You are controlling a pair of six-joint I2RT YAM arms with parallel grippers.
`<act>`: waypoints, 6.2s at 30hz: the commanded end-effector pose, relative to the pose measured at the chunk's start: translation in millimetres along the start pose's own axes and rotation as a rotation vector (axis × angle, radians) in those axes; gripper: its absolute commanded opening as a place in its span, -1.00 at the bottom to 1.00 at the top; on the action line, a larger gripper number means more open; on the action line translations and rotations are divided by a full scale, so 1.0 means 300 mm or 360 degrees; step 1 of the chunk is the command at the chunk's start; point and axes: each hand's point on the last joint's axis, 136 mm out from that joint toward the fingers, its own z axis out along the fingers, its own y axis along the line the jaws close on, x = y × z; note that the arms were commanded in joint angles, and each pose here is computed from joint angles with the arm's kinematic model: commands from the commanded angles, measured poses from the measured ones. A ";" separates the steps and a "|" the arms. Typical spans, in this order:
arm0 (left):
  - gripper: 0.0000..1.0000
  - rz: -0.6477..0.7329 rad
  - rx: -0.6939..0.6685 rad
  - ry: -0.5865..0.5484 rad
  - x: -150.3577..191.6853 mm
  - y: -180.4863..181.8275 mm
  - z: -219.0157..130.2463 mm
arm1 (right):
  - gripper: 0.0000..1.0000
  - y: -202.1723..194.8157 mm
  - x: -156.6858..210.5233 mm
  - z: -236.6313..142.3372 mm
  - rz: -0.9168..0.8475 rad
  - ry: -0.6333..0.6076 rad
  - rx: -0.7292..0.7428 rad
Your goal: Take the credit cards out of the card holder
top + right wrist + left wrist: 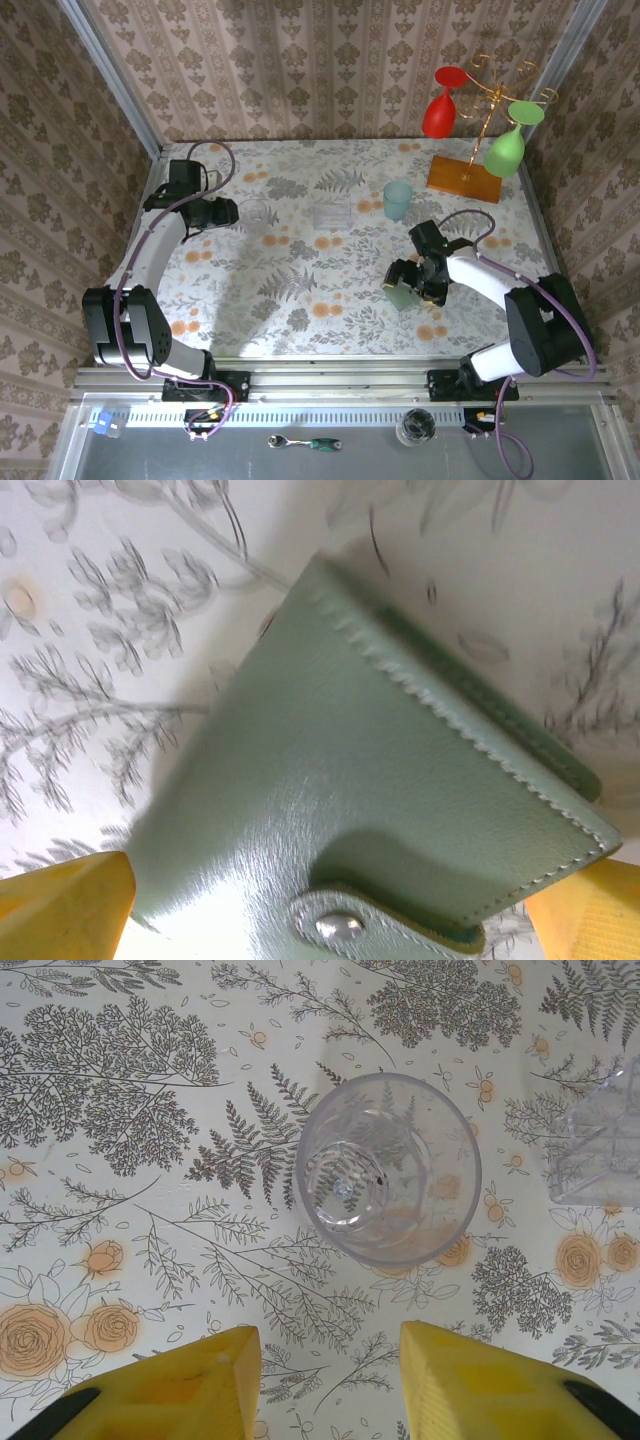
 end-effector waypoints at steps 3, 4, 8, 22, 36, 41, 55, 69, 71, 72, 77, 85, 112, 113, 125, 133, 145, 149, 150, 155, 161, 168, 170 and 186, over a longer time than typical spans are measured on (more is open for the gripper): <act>-0.17 0.0011 -0.0035 0.0029 0.017 0.016 0.003 | 1.00 0.052 -0.071 0.011 -0.0060 -0.0010 -0.0045; -0.17 0.0011 -0.0036 0.0027 0.016 0.016 0.001 | 1.00 0.065 -0.080 0.012 -0.0060 -0.0003 -0.0057; -0.17 0.0008 -0.0037 0.0025 0.016 0.018 0.002 | 0.99 0.110 -0.103 0.009 -0.0047 -0.0030 -0.0128; -0.16 -0.0001 0.0007 0.0045 0.018 0.002 0.011 | 0.99 -0.009 -0.023 0.028 0.0009 -0.0053 0.0234; -0.14 -0.0002 0.0036 0.0054 0.022 -0.009 0.008 | 0.78 0.041 -0.022 0.039 -0.0038 -0.0072 0.0275; -0.11 -0.0013 0.0058 0.0052 0.023 -0.016 0.009 | 0.71 0.055 -0.021 0.045 -0.0067 -0.0059 0.0286; -0.06 -0.0036 0.0105 0.0007 0.015 -0.042 -0.010 | 0.53 0.179 -0.018 0.025 -0.0224 -0.0072 0.0240; -0.04 -0.0250 0.0278 0.0098 0.205 -0.172 0.041 | 0.51 0.533 0.050 0.076 -0.0606 0.0016 0.0082; -0.04 -0.0267 0.0262 0.0098 0.226 -0.186 0.046 | 0.51 0.568 0.063 0.088 -0.0655 0.0029 0.0075; -0.03 -0.0269 0.0257 0.0094 0.233 -0.195 0.046 | 0.51 0.577 0.069 0.093 -0.0675 0.0034 0.0078; -0.01 -0.0290 0.0226 0.0064 0.293 -0.227 0.068 | 0.51 0.598 0.091 0.126 -0.0729 0.0070 0.0076; -0.02 -0.0277 0.0224 0.0046 0.437 -0.318 0.123 | 0.51 0.605 0.123 0.144 -0.0774 0.0123 0.0031; 0.21 -0.0121 0.0603 0.0058 0.614 -0.518 0.212 | 0.63 0.547 0.110 0.046 -0.0728 0.0035 0.0043; 0.19 -0.0117 0.0603 0.0070 0.615 -0.520 0.213 | 0.61 0.545 0.109 0.041 -0.0734 0.0032 0.0052; 0.09 -0.0198 0.0573 0.0028 0.595 -0.456 0.209 | -0.05 0.553 0.091 0.054 -0.0771 0.0042 0.0124; 0.10 -0.0201 0.0561 0.0006 0.590 -0.443 0.197 | -0.22 0.556 0.092 0.060 -0.0796 0.0064 0.0147; 0.09 -0.0231 0.0551 -0.0029 0.581 -0.417 0.189 | -0.26 0.563 0.095 0.091 -0.0828 0.0101 0.0188; 0.07 -0.0242 0.0567 -0.0029 0.579 -0.417 0.192 | -0.32 0.560 0.096 0.105 -0.0835 0.0121 0.0208; 0.07 -0.0246 0.0567 -0.0027 0.581 -0.413 0.193 | -0.33 0.561 0.098 0.108 -0.0837 0.0125 0.0211; 0.07 -0.0263 0.0572 -0.0026 0.580 -0.408 0.196 | -0.34 0.549 0.107 0.128 -0.0839 0.0158 0.0234; 0.07 -0.0255 0.0589 -0.0015 0.579 -0.416 0.201 | -0.37 0.527 0.114 0.153 -0.0850 0.0185 0.0280; 0.05 -0.0246 0.0612 -0.0011 0.574 -0.428 0.200 | -0.47 0.511 0.115 0.170 -0.0852 0.0192 0.0313; 0.05 -0.0240 0.0618 -0.0010 0.573 -0.431 0.200 | -0.48 0.509 0.116 0.177 -0.0851 0.0199 0.0316; -0.10 -0.0146 0.0762 0.0028 0.549 -0.540 0.192 | -0.96 0.513 0.131 0.181 -0.0848 0.0204 0.0239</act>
